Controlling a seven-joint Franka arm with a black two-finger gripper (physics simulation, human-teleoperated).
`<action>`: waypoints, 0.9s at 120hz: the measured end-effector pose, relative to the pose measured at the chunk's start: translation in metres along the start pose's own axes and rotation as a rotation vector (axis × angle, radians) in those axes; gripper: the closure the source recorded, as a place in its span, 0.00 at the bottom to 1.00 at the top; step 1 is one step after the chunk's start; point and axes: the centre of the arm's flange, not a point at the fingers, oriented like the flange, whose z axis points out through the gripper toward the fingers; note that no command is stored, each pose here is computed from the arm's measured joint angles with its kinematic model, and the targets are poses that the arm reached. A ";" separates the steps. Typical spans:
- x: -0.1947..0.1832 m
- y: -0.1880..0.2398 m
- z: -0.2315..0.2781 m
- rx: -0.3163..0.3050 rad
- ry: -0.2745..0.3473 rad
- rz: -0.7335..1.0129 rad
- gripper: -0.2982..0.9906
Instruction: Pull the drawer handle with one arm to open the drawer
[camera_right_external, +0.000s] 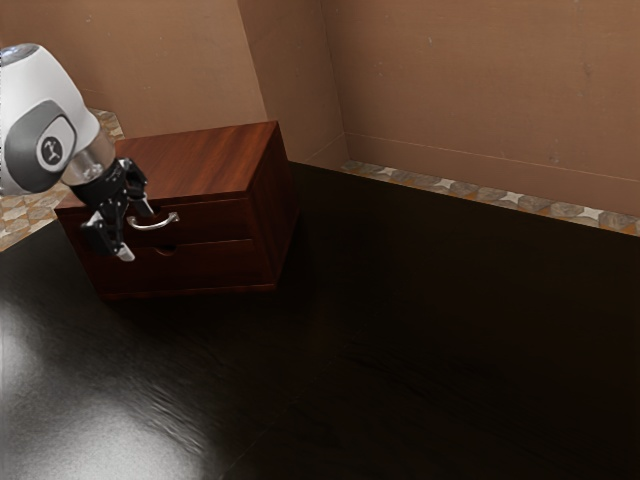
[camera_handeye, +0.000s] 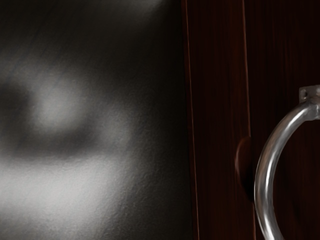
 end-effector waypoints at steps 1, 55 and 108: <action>0.000 0.001 0.000 -0.002 0.000 0.000 0.23; 0.025 0.011 0.011 -0.021 0.014 -0.036 0.31; 0.017 0.009 0.021 -0.030 0.004 -0.027 0.52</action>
